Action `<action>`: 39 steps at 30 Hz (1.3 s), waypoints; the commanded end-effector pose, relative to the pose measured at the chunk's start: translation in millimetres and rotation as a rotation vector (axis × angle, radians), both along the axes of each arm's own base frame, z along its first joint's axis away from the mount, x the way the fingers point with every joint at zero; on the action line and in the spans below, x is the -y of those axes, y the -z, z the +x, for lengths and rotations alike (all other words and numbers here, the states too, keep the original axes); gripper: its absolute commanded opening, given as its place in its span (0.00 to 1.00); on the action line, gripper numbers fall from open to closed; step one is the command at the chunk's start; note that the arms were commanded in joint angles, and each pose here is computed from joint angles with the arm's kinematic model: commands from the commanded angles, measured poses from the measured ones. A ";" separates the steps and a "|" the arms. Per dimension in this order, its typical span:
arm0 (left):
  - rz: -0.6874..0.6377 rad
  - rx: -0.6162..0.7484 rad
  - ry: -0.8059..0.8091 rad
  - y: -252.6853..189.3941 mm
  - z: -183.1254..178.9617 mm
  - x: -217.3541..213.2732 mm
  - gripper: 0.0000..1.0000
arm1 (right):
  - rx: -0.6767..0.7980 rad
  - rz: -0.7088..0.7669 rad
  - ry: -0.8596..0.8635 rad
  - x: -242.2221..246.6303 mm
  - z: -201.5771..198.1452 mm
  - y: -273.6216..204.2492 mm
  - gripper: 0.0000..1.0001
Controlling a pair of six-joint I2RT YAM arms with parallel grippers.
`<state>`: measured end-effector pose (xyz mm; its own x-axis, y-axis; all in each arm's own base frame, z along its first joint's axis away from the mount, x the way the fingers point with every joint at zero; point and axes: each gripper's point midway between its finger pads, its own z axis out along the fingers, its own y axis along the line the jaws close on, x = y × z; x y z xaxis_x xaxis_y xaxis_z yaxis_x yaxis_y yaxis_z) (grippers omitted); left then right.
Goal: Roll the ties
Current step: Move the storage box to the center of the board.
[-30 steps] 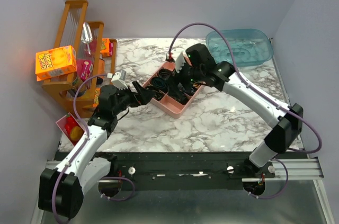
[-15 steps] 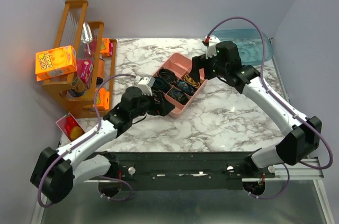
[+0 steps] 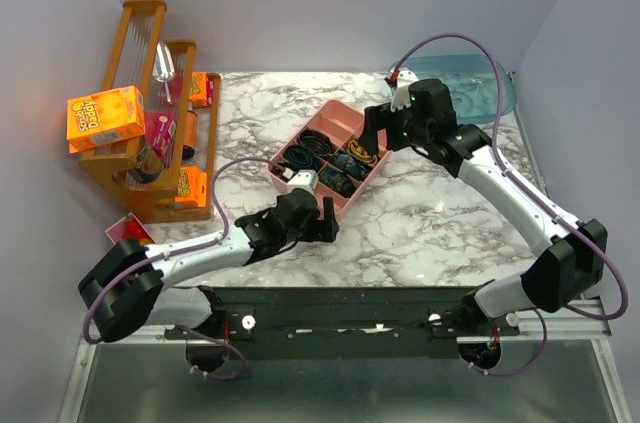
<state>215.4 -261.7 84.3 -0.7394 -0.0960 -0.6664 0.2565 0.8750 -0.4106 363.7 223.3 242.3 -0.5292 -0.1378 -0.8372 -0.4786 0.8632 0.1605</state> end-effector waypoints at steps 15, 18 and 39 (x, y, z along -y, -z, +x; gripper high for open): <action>0.181 0.049 -0.223 31.6 68.7 36.5 0.99 | 0.004 0.055 0.026 14.3 -5.3 -4.6 1.00; 0.183 0.038 -0.233 36.4 81.4 41.6 0.99 | 0.002 0.058 0.042 17.1 -6.3 -4.8 1.00; 0.160 0.068 -0.280 21.8 176.0 20.4 0.99 | -0.047 0.079 0.000 10.9 -16.8 6.3 1.00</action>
<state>380.5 -283.3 45.4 -0.6870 -0.1868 -0.7022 -0.0010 0.9666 -0.2561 350.4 211.3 232.7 -0.5682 -0.0961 -0.8173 -0.4650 0.8569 0.2224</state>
